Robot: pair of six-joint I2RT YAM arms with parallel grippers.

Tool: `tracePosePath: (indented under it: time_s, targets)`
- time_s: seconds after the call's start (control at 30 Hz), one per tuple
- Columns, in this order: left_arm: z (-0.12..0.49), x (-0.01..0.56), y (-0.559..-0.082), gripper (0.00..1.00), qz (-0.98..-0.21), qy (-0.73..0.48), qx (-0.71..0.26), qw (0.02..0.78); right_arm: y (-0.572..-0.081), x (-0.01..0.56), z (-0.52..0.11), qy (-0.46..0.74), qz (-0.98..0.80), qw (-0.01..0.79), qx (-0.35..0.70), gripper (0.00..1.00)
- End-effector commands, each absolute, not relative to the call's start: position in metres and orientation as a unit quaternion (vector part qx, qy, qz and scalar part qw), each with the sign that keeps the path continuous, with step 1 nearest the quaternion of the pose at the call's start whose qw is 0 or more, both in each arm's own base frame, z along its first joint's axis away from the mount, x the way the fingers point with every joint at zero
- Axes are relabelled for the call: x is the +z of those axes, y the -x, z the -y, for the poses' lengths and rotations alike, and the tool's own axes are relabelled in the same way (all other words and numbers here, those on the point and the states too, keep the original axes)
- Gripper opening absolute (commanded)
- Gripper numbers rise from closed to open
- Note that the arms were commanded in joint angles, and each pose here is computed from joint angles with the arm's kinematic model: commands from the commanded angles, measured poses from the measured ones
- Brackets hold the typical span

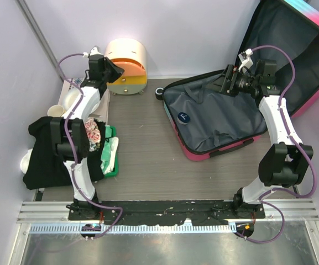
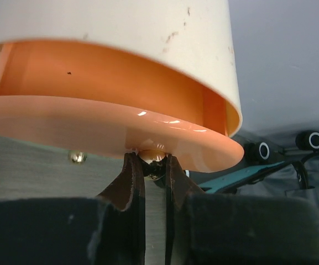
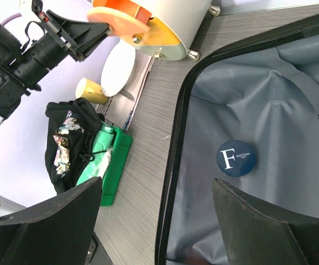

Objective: Open, take out, and arrange the luggage

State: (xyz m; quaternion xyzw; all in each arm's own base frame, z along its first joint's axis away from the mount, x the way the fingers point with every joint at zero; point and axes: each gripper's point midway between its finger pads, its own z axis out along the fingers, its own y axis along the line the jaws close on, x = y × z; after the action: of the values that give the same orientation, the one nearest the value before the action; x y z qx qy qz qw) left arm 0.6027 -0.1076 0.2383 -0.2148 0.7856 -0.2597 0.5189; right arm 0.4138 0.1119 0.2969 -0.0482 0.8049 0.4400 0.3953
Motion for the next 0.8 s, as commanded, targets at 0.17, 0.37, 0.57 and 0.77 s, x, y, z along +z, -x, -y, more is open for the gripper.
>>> tracePosePath:
  time_s: [0.17,0.37,0.57,0.77]
  targets:
    - [0.117,0.266,-0.55,0.0,-0.772,0.236,-0.307,0.504,-0.418,0.315,-0.112,0.061,-0.791,0.416,0.444,0.86]
    - [0.115,0.264,-0.54,0.3,-0.776,0.235,-0.304,0.5,-0.422,0.311,-0.111,0.057,-0.795,0.413,0.442,0.86]
    - [0.113,0.285,-0.531,0.6,-0.769,0.218,-0.306,0.518,-0.428,0.295,-0.106,0.068,-0.818,0.417,0.39,0.86]
    - [0.106,0.307,-0.497,0.78,-0.779,0.142,-0.294,0.536,-0.426,0.237,-0.118,0.204,-0.861,0.392,0.252,0.86]
